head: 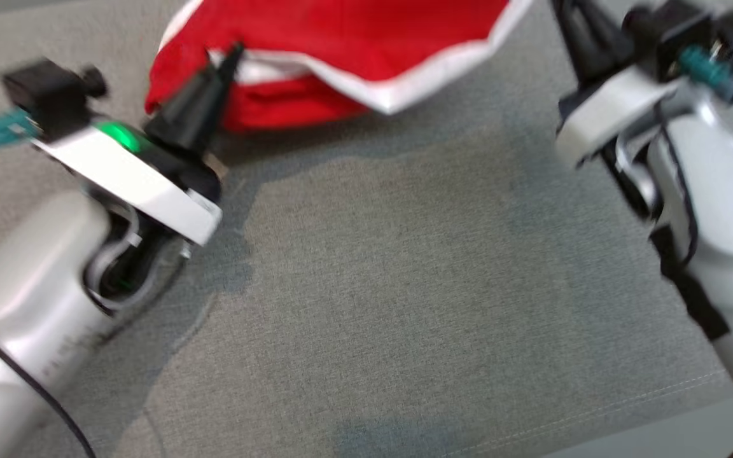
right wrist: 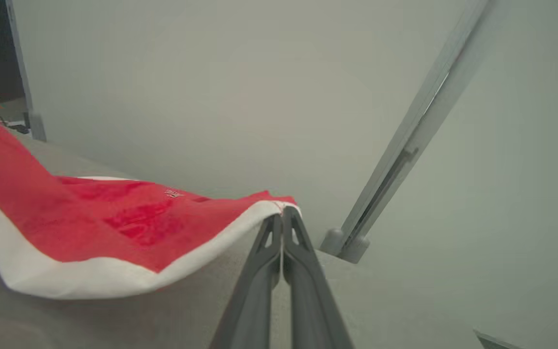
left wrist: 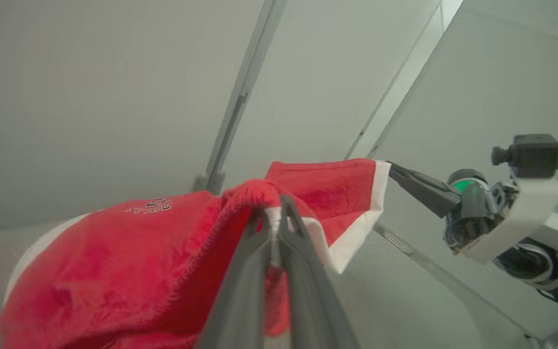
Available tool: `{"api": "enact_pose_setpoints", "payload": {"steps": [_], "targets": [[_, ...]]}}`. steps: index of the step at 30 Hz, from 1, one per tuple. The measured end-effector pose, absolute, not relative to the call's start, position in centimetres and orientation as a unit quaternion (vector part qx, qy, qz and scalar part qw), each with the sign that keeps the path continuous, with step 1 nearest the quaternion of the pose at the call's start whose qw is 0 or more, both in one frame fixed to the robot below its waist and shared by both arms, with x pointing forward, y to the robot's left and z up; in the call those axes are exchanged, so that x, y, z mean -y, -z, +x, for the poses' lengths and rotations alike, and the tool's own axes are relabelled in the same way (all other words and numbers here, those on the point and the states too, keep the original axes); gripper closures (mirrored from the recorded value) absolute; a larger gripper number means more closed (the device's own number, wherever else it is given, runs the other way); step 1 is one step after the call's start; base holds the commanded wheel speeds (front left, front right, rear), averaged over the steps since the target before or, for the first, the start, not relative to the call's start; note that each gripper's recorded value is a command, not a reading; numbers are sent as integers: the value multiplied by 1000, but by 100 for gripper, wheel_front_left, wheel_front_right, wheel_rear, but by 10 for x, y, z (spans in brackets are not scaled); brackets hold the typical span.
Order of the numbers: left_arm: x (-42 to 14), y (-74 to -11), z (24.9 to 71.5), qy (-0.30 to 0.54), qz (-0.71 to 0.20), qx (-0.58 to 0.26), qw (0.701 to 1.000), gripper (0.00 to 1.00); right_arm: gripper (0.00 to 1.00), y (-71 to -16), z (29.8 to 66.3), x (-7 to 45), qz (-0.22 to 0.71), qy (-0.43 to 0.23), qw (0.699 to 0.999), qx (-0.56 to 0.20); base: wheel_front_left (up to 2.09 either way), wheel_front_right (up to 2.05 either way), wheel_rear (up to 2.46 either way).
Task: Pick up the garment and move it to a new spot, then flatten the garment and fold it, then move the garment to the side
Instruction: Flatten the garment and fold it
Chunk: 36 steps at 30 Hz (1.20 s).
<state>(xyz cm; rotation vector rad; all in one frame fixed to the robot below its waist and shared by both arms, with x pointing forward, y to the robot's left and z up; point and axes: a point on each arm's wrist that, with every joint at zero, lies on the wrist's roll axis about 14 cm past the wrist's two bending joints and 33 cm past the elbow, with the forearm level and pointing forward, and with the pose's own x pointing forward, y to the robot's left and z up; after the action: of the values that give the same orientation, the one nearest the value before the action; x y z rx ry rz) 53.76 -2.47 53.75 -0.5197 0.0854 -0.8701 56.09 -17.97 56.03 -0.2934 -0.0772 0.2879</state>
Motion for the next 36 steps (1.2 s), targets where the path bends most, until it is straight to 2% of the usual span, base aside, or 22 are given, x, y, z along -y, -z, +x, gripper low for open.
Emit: {"api": "enact_pose_setpoints", "payload": {"steps": [4, 8, 20, 29, 36], "targets": [[35, -481, 524, 408, -274, -102, 865, 100, 100, -487, 546, 177, -110, -151, 982, -36, 0, 0, 0], [35, -450, 502, 409, -277, -142, 858, 100, 100, -453, 525, 179, -79, -143, 984, -67, 0, 0, 0], [22, -418, 403, 490, -146, -210, 833, 100, 100, -427, 447, 201, -73, -117, 985, -103, 0, 0, 0], [-3, -397, 381, 485, -98, -252, 831, 100, 100, -408, 403, 206, -66, -109, 982, -136, 0, 0, 0], [-12, -380, 362, 465, -118, -309, 821, 100, 100, -395, 374, 211, -67, -98, 980, -158, 0, 0, 0]]}}
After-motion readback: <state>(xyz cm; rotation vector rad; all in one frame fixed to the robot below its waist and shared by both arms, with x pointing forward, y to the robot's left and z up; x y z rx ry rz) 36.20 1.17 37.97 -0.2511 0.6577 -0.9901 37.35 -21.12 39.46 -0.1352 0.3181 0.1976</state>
